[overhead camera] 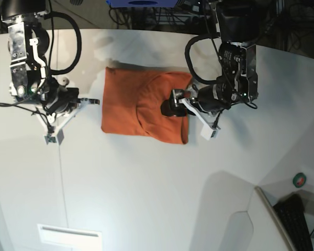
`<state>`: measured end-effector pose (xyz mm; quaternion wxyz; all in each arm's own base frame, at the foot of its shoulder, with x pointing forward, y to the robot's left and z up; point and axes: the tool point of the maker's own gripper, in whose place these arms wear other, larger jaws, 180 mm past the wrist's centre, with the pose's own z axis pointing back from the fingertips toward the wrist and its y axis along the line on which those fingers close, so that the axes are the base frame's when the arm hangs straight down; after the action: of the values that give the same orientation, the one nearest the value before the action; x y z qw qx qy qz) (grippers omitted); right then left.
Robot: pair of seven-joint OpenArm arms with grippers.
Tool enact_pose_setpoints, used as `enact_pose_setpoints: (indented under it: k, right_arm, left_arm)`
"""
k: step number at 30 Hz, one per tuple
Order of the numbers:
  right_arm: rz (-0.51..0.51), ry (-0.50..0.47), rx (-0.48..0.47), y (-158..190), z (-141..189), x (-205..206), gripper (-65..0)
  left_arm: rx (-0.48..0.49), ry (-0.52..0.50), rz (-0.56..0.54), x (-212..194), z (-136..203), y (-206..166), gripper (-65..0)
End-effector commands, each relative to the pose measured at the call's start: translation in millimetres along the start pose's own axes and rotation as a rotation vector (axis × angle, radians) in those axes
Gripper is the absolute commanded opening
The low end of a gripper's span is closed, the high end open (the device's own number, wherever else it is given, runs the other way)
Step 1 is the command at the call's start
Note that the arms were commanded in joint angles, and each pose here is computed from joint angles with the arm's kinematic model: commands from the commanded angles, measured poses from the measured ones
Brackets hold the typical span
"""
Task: Layout the t-shirt on the table in an organized manner, then fold the t-shirt properly
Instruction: 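Drag and rotate the folded shirt with the left gripper to square it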
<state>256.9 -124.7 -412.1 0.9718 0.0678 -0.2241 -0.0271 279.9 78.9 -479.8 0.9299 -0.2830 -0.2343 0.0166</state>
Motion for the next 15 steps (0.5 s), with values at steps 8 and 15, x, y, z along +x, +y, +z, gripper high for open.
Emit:
enact_pose_setpoints:
  k: [8,15]
  right_arm:
    - [0.006,-0.057,-0.003,-2.9,4.4,15.6,-65.0]
    - [-0.055,-0.112,-0.066,-35.8,9.3,22.3,-65.0]
  left_arm:
    - [0.033,0.045,-0.014,8.7,-1.8,16.3,-64.0]
    - [0.057,0.279,-0.296,-6.0,-9.1,15.6,-65.0]
